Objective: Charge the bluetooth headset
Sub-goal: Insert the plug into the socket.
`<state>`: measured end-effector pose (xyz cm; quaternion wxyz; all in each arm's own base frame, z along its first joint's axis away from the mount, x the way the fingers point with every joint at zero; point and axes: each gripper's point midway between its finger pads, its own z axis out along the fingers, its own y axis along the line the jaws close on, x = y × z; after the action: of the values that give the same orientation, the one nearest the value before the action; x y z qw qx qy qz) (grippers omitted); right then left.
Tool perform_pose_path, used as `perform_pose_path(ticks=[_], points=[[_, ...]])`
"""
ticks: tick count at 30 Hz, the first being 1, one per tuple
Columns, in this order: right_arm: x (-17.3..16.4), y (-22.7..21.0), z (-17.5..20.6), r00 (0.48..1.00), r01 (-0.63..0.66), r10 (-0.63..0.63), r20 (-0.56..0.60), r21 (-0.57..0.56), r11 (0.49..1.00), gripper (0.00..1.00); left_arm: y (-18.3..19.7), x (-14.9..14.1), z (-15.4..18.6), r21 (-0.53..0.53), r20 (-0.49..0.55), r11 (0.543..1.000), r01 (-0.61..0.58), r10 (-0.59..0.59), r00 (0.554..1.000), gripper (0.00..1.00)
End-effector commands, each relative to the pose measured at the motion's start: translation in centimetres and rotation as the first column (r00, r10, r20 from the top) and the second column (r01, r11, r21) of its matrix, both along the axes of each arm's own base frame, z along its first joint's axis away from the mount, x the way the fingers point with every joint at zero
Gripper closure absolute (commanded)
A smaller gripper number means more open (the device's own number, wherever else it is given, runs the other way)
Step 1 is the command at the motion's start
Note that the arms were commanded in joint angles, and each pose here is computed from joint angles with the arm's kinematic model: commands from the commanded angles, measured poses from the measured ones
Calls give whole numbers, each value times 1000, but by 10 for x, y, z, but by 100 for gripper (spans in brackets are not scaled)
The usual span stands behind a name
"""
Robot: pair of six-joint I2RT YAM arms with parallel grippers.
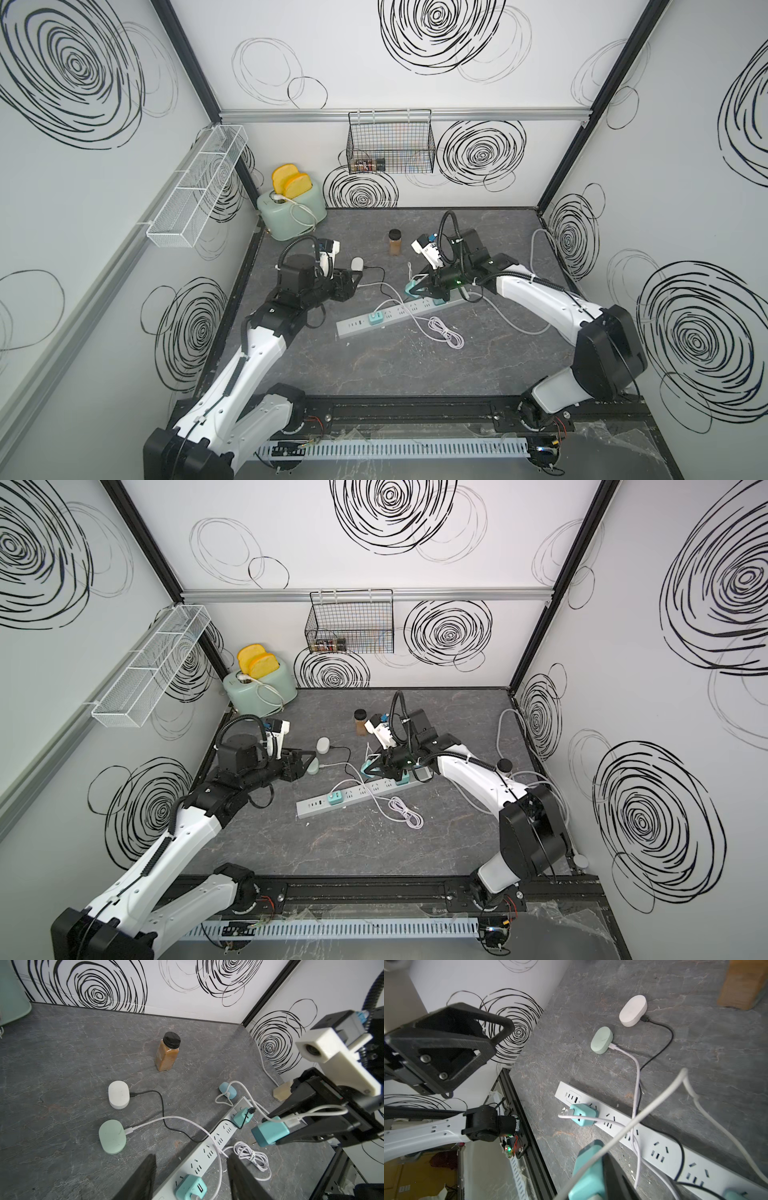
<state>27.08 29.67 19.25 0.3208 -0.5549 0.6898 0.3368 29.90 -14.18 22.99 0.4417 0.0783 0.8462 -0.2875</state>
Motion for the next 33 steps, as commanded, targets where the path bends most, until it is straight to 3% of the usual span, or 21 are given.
perform_pose_path(ticks=[1,9,18,22,33], points=[[-15,-14,1,993,-44,54,108,-93,995,86,-6,-7,-2,-1,15,998,62,-62,998,41],[-26,-25,-28,985,-79,108,137,-198,977,88,-7,-10,-4,28,32,996,85,-86,996,42],[1,-29,-72,990,-75,113,85,-364,929,90,-9,-8,-15,27,3,995,97,-97,995,42],[2,-26,-86,990,-110,134,33,-398,911,90,-8,-7,-15,32,1,995,96,-96,995,42],[5,-21,-98,985,-146,169,23,-396,906,90,-9,-7,-22,31,-21,994,103,-102,995,42]])
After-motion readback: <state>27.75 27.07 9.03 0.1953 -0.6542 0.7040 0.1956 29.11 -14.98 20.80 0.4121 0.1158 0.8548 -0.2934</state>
